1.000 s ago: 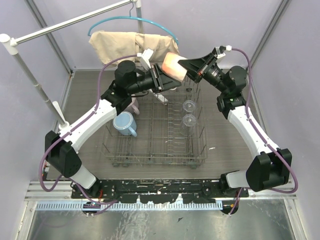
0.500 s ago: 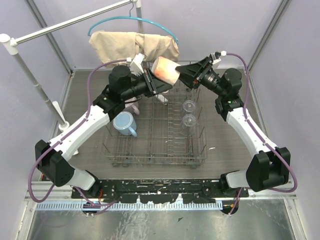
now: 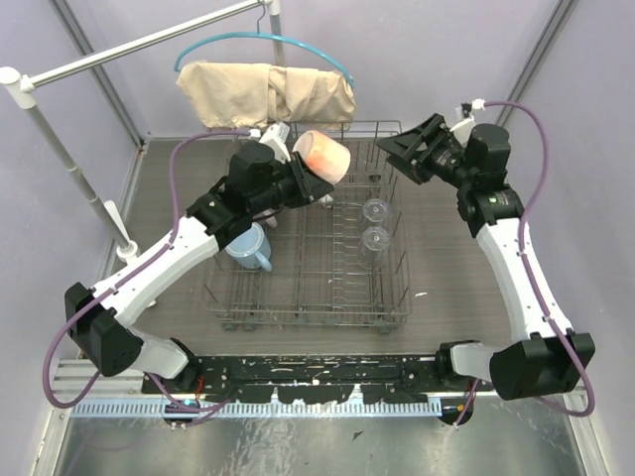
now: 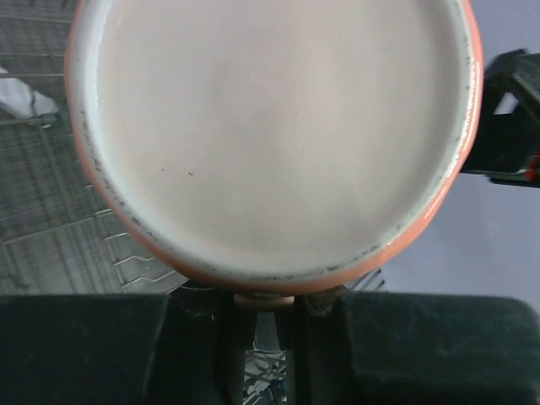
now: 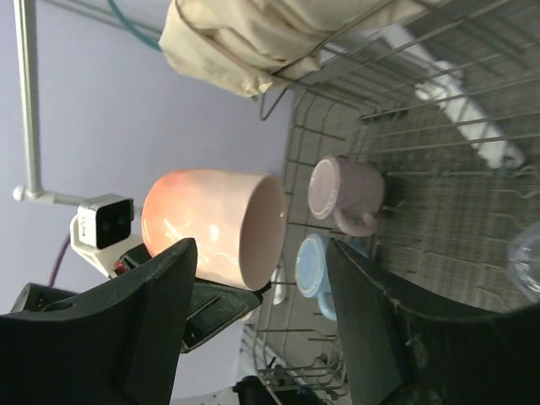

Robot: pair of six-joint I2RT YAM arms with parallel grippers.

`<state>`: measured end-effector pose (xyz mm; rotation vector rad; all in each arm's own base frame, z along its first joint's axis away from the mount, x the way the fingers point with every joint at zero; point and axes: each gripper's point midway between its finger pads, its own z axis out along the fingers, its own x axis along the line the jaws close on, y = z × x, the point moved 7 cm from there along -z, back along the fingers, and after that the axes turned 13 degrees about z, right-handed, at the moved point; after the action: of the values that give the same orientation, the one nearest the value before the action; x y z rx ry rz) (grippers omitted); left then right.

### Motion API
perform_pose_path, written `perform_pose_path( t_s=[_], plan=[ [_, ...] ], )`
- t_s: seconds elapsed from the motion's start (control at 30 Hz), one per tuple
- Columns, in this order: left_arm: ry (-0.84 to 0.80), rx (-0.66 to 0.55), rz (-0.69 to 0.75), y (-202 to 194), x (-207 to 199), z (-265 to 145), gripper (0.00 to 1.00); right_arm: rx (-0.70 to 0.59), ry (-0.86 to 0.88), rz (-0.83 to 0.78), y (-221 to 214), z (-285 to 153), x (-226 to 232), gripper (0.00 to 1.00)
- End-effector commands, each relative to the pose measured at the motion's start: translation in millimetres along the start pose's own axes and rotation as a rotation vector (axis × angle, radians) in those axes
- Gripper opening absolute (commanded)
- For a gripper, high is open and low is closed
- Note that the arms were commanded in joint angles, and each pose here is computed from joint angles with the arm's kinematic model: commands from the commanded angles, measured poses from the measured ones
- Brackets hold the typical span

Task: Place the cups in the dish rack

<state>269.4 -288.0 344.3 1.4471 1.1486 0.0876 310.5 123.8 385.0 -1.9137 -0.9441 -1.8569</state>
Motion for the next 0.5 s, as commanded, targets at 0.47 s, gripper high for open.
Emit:
perform_pose_path(
  t_s=[0.47],
  plan=[
    [0.542,-0.118,0.027,-2.1,-1.0,10.0,0.00,-0.074,-0.369,-0.299,10.4,-51.4,-46.6,0.71]
  ],
)
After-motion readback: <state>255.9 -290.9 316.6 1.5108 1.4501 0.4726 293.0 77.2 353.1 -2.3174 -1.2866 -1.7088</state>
